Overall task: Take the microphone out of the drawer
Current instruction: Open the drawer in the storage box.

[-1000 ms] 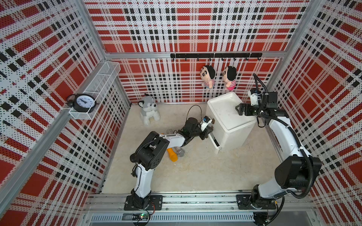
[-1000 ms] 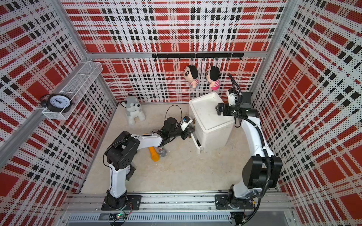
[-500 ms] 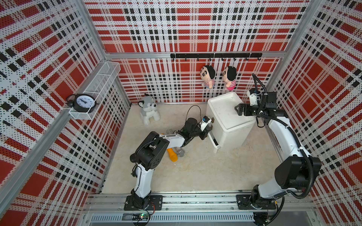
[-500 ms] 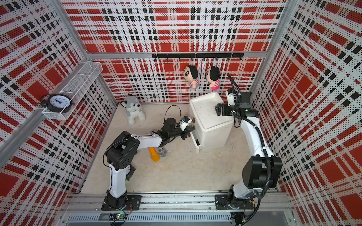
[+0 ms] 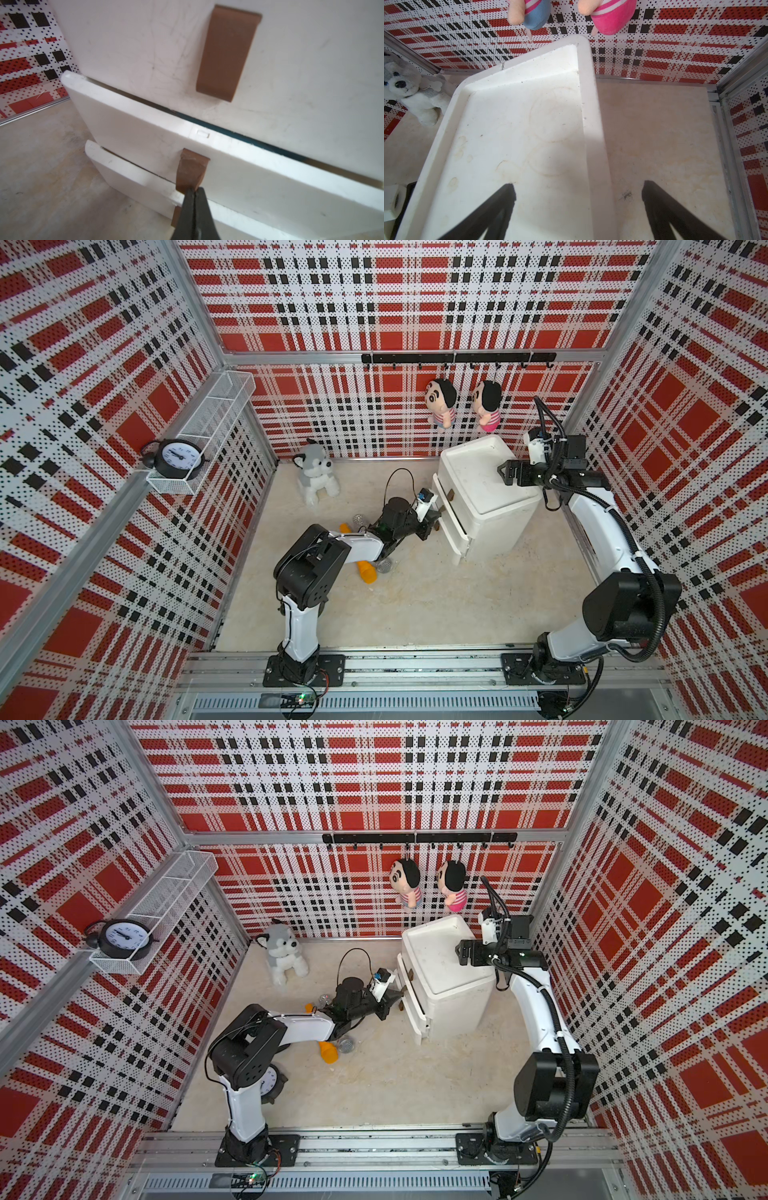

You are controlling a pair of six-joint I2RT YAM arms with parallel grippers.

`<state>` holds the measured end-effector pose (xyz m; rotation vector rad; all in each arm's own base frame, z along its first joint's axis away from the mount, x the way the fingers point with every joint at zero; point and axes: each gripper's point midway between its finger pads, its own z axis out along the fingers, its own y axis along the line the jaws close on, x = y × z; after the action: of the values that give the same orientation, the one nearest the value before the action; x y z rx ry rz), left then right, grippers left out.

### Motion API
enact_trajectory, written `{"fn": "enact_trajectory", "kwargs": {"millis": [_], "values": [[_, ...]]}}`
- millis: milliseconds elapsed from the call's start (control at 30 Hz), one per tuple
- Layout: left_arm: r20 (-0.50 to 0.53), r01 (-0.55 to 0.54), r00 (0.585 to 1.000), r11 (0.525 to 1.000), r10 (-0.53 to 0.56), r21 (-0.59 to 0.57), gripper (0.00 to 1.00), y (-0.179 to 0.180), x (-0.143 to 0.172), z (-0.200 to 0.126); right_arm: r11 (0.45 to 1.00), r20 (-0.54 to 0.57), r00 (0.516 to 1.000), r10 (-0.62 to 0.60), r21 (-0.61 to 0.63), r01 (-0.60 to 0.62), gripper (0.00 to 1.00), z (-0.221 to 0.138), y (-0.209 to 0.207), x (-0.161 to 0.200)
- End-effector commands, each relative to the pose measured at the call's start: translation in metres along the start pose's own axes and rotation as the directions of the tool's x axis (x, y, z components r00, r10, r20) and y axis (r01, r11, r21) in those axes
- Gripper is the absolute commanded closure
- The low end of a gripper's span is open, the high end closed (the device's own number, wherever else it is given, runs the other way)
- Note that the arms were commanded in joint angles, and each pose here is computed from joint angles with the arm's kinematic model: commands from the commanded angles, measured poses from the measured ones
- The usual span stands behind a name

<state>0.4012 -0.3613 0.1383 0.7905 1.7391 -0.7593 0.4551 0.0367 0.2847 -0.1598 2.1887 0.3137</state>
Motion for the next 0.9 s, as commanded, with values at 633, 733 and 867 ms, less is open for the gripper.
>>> {"fn": "enact_trajectory", "kwargs": {"millis": [633,733,867], "values": [[0.136,0.176,0.981,0.929,-0.138,-0.326,1.00,0.046,-0.021,-0.073,0.999,-0.149,0.988,0.035,0.021,-0.032,0.00,0.012,-0.001,0.043],[0.131,0.193,0.979,0.910,-0.154,-0.368,1.00,0.051,-0.016,-0.081,0.999,-0.148,0.988,0.035,0.024,-0.032,0.00,0.012,-0.002,0.043],[0.137,0.224,0.974,0.879,-0.182,-0.422,1.00,0.059,-0.011,-0.094,0.999,-0.147,0.989,0.034,0.024,-0.031,0.00,0.012,-0.002,0.043]]}}
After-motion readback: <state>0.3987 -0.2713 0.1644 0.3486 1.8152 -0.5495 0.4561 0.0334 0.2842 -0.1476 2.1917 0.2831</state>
